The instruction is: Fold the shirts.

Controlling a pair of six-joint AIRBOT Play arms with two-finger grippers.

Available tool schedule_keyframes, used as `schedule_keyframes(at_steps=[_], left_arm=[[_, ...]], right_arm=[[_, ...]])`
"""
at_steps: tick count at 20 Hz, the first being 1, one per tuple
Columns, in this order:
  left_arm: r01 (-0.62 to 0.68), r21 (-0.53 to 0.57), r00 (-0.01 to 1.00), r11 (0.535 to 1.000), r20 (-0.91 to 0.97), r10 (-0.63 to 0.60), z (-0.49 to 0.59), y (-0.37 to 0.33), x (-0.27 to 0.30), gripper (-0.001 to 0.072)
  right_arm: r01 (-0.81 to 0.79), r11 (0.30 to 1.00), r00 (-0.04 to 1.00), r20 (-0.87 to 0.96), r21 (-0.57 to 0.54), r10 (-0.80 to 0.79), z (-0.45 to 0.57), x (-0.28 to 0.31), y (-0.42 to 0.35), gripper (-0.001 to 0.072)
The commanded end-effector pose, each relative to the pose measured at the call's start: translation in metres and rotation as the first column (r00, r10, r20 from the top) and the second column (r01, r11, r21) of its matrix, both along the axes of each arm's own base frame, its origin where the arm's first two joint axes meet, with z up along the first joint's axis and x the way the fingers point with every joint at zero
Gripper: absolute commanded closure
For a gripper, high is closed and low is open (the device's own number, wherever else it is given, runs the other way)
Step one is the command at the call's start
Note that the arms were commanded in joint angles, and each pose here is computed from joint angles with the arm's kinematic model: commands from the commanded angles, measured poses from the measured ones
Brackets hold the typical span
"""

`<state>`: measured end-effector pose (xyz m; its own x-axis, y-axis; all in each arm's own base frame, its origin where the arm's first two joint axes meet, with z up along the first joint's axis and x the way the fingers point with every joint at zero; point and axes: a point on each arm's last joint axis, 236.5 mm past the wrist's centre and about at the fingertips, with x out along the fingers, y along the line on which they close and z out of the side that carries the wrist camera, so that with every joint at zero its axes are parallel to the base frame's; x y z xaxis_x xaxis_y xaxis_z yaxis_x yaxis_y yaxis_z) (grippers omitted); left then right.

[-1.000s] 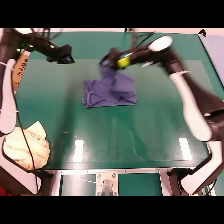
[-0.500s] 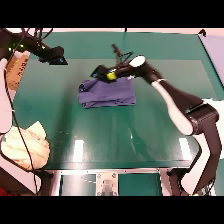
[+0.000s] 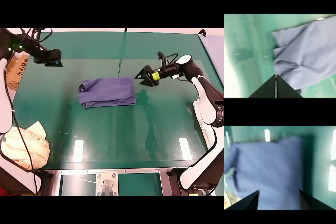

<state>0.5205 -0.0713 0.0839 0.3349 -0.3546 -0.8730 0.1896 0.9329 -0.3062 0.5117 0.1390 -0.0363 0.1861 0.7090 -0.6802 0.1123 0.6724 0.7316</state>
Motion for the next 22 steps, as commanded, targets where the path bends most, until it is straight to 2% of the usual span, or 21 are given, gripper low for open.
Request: schedule_keyframes(at_steps=[1,4,7,8,9,10,14,16,18,22], left_arm=[[-0.114,0.116,0.993,0.987,-0.023,0.118,-0.01,0.034,0.001,0.0683],[-0.135,0.146,0.99,0.98,-0.024,0.14,-0.012,0.042,0.001,0.0683],[-0.128,0.149,0.99,0.981,-0.047,0.136,-0.013,0.042,-0.004,0.0683],[-0.124,0.15,0.99,0.981,-0.053,0.134,-0.014,0.042,-0.006,0.0683],[-0.12,0.152,0.99,0.981,-0.06,0.13,-0.014,0.042,-0.007,0.0683],[-0.118,0.153,0.989,0.981,-0.067,0.129,-0.015,0.042,-0.009,0.0683],[-0.116,0.153,0.989,0.981,-0.073,0.128,-0.015,0.041,-0.01,0.0683],[-0.115,0.154,0.989,0.981,-0.073,0.128,-0.015,0.041,-0.01,0.0683],[-0.114,0.154,0.989,0.982,-0.076,0.127,-0.015,0.041,-0.011,0.0683],[-0.113,0.154,0.989,0.982,-0.081,0.126,-0.016,0.041,-0.012,0.0683]], right_arm=[[0.035,0.999,0.996,-0.08,-0.035,-0.037,-0.04,-0.017,-0.008,0.0151],[0.001,0.999,0.996,-0.088,-0.036,-0.005,-0.059,-0.022,0.032,0.0152],[0.026,0.998,0.996,-0.085,0.064,-0.02,-0.056,-0.017,0.082,0.0155],[0.04,0.994,0.997,-0.069,0.102,-0.033,-0.048,-0.012,0.094,0.0208],[0.03,0.989,0.999,-0.034,0.142,-0.025,-0.034,-0.006,0.101,0.0578],[0.017,0.984,1.0,-0.006,0.175,-0.016,-0.019,-0.001,0.107,0.068],[-0.07,0.972,0.982,0.185,0.224,0.029,0.086,0.021,0.094,0.069],[-0.074,0.972,0.948,0.318,0.222,0.0,0.158,0.029,0.067,0.069],[-0.018,0.98,0.906,0.419,0.198,-0.068,0.219,0.033,0.023,0.069],[0.196,0.964,0.812,0.52,0.183,-0.264,0.295,0.024,-0.102,0.0691]])
